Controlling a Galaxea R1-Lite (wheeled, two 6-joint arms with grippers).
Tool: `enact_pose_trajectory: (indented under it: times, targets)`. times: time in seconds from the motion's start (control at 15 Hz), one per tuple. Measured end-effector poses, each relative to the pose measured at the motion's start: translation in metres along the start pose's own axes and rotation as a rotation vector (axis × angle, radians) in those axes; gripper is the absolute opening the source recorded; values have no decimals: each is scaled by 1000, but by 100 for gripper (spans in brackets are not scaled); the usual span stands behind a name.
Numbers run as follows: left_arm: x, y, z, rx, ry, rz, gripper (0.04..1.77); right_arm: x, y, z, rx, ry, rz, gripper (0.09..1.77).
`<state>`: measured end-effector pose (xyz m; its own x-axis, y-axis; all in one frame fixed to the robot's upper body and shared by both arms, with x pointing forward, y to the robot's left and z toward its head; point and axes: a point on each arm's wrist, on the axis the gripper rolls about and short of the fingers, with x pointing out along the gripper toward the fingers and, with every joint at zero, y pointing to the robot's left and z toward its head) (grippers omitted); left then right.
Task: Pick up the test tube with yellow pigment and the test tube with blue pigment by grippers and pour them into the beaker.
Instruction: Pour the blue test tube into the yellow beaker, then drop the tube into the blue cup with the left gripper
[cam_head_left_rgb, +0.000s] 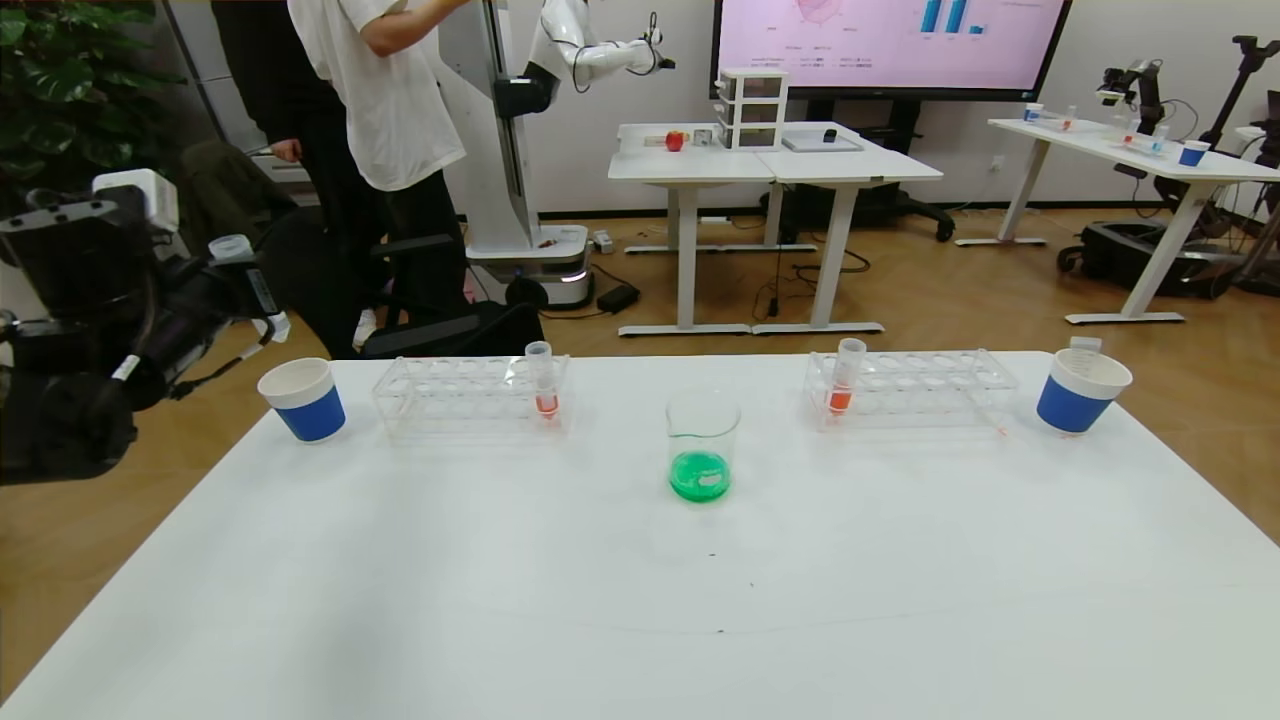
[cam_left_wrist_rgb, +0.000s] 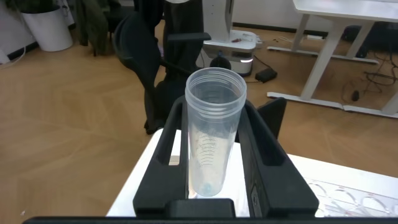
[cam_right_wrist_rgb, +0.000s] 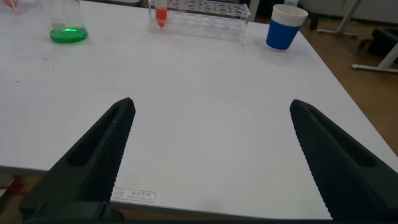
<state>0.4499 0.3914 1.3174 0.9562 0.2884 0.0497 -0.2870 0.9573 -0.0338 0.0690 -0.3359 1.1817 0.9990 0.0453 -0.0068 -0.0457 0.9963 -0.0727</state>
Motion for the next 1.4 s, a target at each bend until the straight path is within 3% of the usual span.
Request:
enact_pose_trajectory:
  times: [0.33, 0.6, 0.73, 0.93, 1.4]
  targets:
    - [9, 33, -13, 11, 22, 94, 51, 0, 0, 0, 0, 0, 0, 174]
    - [17, 38, -33, -17, -33, 177, 51, 0, 0, 0, 0, 0, 0, 174]
    - [20, 39, -48, -22, -53, 185, 51, 0, 0, 0, 0, 0, 0, 174]
    - [22, 41, -73, -19, -4, 184, 51, 0, 0, 0, 0, 0, 0, 174]
    - [28, 37, -78, -14, 3, 168, 51, 0, 0, 0, 0, 0, 0, 174]
